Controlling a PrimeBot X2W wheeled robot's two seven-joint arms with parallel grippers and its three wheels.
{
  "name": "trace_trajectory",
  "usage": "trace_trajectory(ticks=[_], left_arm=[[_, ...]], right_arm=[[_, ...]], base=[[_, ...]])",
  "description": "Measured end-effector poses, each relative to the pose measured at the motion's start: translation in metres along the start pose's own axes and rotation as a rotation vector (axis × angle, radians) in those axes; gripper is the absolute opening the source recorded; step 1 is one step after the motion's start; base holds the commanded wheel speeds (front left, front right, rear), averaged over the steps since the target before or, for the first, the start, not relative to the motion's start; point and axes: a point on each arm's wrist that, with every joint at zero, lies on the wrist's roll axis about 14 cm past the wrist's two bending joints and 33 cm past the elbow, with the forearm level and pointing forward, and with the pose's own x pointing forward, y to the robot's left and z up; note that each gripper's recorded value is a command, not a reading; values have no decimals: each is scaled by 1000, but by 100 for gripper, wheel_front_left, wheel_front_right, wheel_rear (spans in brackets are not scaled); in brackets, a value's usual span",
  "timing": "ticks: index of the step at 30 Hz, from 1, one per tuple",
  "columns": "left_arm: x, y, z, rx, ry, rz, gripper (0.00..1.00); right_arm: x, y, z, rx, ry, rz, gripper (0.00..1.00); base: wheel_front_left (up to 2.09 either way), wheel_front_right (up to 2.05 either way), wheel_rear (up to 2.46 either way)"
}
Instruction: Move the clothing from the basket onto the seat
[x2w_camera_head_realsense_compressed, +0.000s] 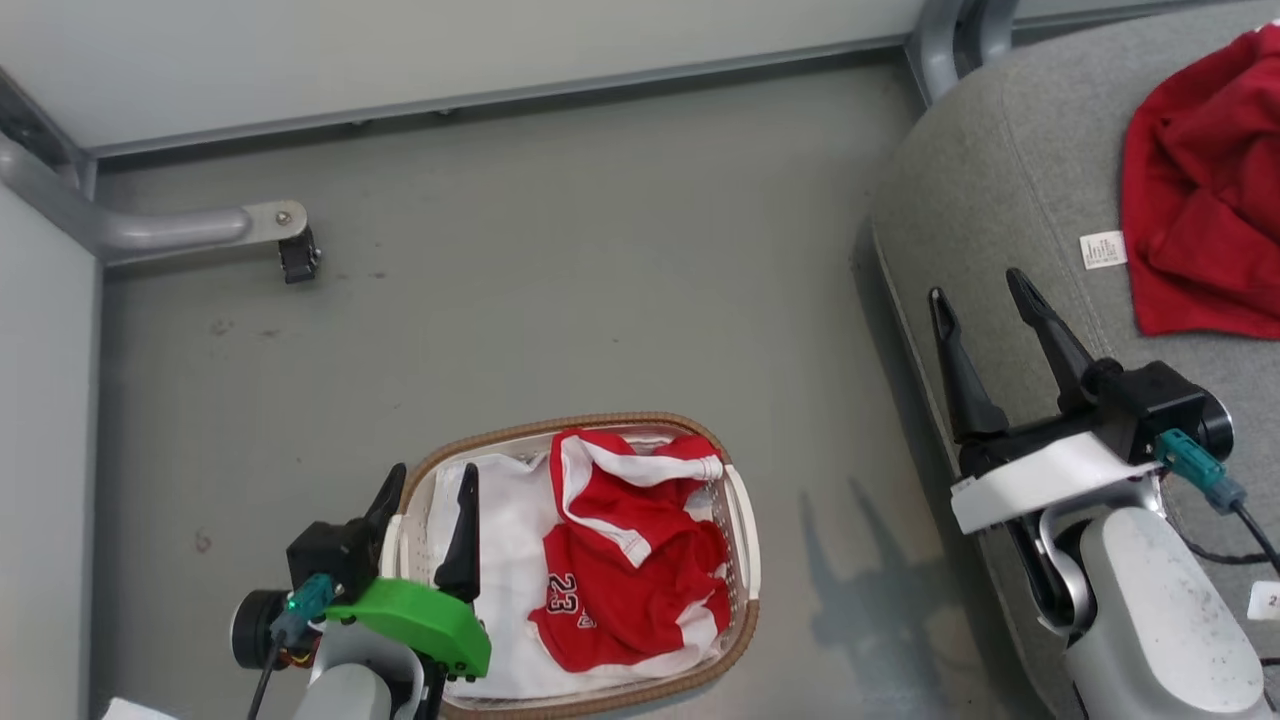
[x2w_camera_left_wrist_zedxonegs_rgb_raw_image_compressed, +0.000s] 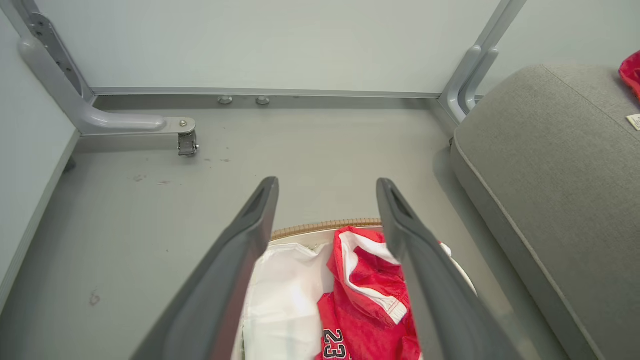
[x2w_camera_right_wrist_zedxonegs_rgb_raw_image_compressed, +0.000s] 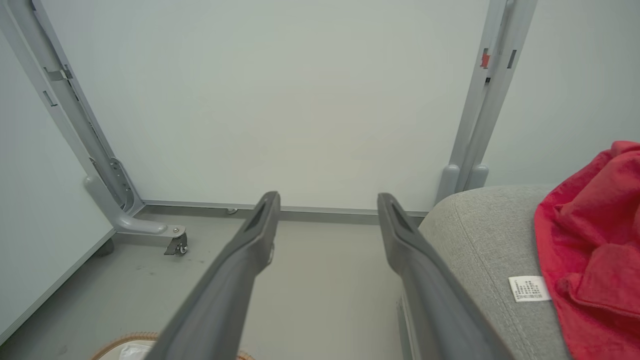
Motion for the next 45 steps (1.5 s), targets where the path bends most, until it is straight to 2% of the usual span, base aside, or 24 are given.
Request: trace_trajectory(ticks=[7, 17, 28, 40, 45], left_arm=[[35, -20, -54, -67, 172, -76, 100], [79, -25, -117, -81, 363, -146, 100], [89, -21, -194, -119, 572, -158, 100], [101, -17, -235, -165, 666, -151, 100], [105, -7, -245, -147, 690, -141, 100]], right_arm=[[19, -5, -15, -2, 19, -12, 100], [32, -20, -50, -37, 87, -40, 100], [29, -42, -98, -57, 195, -97, 100], [25, -55, -135, -72, 275, -123, 100], [27, -53, -149, -67, 297, -116, 100]], base=[[0, 0, 0], [0, 0, 0], [0, 0, 0], [0, 0, 0], [0, 0, 0]])
